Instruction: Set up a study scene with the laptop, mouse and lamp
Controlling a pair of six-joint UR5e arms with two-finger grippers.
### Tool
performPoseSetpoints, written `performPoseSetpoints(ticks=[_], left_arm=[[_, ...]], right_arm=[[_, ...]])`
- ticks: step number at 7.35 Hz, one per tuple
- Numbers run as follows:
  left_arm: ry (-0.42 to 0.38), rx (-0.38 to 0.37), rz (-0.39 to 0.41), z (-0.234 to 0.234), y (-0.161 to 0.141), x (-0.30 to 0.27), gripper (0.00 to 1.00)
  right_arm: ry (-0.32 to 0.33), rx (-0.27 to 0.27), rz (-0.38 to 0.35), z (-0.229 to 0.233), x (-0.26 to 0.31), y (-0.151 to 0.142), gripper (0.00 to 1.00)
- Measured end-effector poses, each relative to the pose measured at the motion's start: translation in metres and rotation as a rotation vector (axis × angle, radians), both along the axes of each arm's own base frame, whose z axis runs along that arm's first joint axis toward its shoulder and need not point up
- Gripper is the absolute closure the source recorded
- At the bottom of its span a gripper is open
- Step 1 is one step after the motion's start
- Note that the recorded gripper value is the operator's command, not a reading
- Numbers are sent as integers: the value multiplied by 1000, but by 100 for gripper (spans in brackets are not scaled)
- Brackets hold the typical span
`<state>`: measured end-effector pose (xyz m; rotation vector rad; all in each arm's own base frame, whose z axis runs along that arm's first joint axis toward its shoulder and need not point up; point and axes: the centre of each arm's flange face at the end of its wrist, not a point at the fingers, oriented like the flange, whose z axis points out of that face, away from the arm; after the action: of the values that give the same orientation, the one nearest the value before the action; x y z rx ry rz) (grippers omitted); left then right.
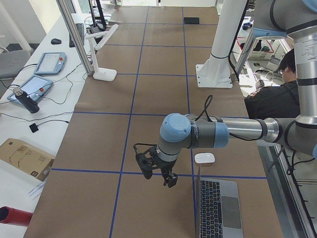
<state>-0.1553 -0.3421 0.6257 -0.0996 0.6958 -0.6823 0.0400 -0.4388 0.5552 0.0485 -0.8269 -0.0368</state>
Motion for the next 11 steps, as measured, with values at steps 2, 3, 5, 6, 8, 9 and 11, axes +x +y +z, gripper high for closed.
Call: performPoseSetpoints(ticks=[2,3,5,6,8,9,11], left_arm=[[7,-221,-175,17,42,-1,0],[23,-315,-274,20,54,1,0],[85,-468,-434,27,68,8,0],[118,-519,-477,30,74,12,0],[143,-585,-511,43,87,17,0],[145,-606,-514,52,91,18,0],[147,-642,-515,74,97,20,0]], right_arm=[[-49,-24,0,4,-3,7,1],[-61,-35,2,6,-4,8,1],[-72,-44,5,7,-4,9,1],[-74,-49,6,9,-4,9,1],[-85,-63,6,12,-5,9,1],[-92,-65,6,11,-5,9,1],[-99,-65,7,9,-6,10,1]])
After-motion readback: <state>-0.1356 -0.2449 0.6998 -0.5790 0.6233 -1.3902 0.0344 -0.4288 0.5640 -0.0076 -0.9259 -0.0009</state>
